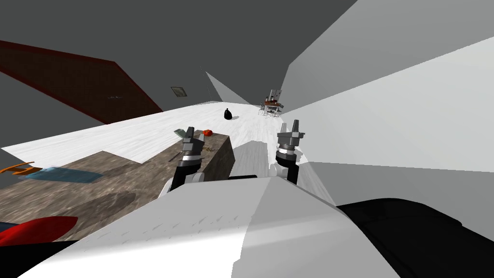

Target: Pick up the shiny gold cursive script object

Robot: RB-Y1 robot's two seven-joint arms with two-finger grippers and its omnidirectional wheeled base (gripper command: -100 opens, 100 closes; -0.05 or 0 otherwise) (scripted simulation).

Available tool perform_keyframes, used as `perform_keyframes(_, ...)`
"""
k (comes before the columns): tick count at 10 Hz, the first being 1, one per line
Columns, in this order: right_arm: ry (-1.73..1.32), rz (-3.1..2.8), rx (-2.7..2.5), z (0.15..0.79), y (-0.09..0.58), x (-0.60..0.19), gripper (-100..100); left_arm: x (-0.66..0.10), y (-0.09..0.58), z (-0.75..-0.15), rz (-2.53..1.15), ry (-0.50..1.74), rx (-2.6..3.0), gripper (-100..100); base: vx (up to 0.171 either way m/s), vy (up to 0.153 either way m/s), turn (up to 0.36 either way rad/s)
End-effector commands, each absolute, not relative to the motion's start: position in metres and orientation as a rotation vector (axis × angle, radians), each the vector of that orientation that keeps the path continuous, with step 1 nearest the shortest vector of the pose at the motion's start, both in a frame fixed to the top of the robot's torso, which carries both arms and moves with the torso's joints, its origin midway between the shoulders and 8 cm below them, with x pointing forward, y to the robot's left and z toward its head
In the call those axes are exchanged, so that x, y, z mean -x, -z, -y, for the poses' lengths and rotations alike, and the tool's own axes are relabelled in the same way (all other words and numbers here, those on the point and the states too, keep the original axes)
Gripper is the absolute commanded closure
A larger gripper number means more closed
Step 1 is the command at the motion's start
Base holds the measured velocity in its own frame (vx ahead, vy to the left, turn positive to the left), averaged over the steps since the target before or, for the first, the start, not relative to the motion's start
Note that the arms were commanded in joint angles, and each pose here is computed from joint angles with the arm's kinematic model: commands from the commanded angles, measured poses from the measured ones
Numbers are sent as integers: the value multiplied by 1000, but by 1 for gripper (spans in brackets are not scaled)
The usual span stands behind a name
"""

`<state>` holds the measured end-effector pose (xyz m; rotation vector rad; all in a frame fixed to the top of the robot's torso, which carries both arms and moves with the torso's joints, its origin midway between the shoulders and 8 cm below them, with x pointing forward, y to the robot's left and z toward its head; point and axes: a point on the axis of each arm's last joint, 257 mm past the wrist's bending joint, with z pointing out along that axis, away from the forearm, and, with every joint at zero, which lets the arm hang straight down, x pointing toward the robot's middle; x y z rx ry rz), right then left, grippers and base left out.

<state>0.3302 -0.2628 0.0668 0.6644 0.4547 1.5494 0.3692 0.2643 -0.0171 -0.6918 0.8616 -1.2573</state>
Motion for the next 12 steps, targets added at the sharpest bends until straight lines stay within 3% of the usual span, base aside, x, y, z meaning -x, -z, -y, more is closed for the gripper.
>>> perform_keyframes(1,-1549,-455,-664,263,-67,-330,0,-372,23,-270,-889,1234,713,-100,34,-15,24)
perform_keyframes(12,-1549,-455,-664,263,-67,-330,0,-383,92,-345,-1072,974,952,-100,40,-24,55)
